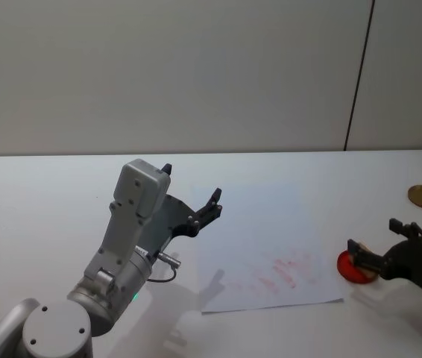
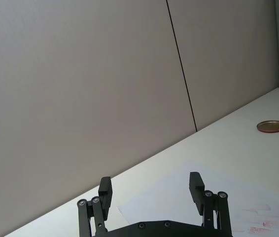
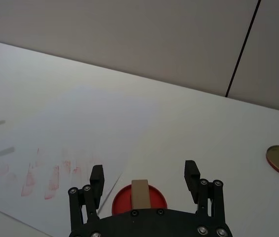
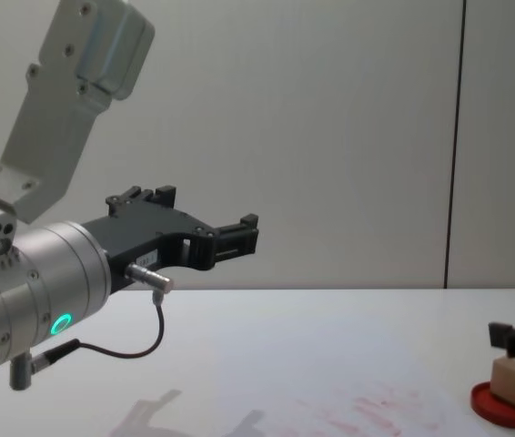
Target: Use the one hand to pick up the stamp and affix it onto the A4 paper.
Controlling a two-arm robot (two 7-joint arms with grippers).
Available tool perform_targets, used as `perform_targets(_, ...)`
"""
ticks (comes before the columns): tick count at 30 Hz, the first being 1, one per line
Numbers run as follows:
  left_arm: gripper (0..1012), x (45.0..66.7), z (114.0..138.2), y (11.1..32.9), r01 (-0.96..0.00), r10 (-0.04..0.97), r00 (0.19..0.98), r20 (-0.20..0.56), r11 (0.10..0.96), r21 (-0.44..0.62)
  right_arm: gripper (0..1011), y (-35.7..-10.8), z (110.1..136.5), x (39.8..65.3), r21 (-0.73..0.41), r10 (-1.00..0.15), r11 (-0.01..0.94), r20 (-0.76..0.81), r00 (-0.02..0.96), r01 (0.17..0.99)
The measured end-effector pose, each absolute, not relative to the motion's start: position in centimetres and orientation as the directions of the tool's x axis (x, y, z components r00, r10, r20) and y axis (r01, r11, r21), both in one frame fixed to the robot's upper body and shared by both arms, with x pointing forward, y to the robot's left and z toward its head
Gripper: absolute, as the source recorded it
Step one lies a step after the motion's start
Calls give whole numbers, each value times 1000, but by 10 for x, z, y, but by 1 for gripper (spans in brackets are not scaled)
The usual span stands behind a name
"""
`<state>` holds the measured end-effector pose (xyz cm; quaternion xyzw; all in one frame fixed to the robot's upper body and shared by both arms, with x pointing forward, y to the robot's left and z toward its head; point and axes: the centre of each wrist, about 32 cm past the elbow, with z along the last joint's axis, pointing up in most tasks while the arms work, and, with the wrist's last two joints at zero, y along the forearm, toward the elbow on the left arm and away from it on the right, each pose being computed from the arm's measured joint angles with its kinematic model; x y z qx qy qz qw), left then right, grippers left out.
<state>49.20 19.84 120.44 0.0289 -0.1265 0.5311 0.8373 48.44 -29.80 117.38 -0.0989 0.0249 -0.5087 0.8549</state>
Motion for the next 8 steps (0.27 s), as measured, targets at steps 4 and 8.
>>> perform_targets(4, 993, 492, 1204, 198, -897, 882, 404, 242, 434, -86, 1001, -297, 1178, 484, -176, -876, 462, 64, 479, 869)
perform_targets(8, 993, 492, 1204, 198, -897, 882, 404, 242, 434, -86, 1001, -297, 1181, 484, -161, -877, 461, 69, 476, 873)
